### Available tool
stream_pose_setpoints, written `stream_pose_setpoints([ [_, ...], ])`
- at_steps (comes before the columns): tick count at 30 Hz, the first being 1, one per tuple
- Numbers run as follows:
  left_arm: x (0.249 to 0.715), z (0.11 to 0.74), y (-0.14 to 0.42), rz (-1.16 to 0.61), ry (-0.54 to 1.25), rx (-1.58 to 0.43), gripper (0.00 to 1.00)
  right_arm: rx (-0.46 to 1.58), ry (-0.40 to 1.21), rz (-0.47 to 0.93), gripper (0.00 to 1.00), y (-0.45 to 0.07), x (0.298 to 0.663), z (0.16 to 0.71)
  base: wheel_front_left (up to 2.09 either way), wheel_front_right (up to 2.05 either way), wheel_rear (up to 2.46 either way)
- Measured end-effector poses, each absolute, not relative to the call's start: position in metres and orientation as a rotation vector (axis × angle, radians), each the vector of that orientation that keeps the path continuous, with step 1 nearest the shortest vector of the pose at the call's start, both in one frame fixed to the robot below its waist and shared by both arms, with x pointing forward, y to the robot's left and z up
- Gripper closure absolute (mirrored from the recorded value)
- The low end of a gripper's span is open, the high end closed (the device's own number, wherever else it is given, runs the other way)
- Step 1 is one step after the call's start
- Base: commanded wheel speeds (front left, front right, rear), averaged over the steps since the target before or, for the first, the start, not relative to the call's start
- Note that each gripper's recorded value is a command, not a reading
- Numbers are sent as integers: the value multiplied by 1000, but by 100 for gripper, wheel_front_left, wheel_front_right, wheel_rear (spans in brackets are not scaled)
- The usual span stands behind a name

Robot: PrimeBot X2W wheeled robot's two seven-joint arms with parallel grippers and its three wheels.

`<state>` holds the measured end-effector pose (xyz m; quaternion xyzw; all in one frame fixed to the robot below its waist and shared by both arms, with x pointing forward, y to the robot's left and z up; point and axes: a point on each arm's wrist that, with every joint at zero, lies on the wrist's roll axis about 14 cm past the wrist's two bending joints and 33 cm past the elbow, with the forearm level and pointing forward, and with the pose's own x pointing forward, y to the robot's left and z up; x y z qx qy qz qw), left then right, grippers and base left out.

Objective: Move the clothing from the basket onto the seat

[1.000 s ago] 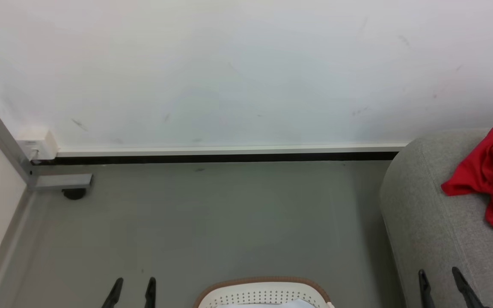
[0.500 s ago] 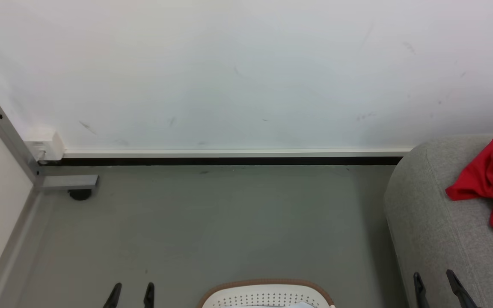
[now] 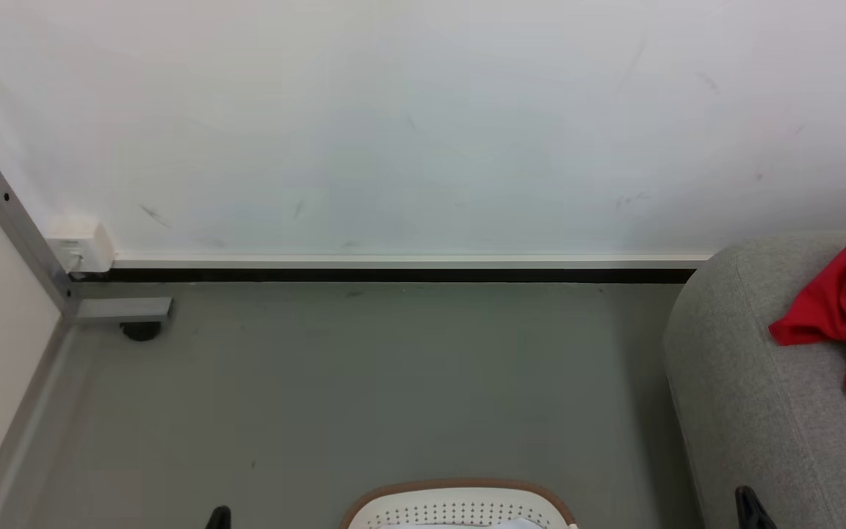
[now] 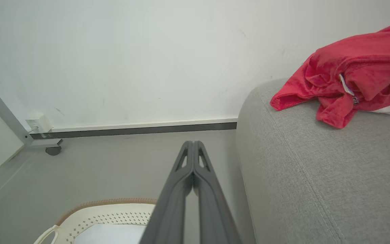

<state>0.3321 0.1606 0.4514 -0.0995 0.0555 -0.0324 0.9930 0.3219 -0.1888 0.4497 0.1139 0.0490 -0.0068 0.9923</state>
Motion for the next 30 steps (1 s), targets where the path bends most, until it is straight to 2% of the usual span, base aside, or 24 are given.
stream_pose_setpoints([
  [30, 353, 462, 180, 46, 120, -695, 100, 717, 85, -106, 100, -203, 343, 461, 0, 0, 0],
])
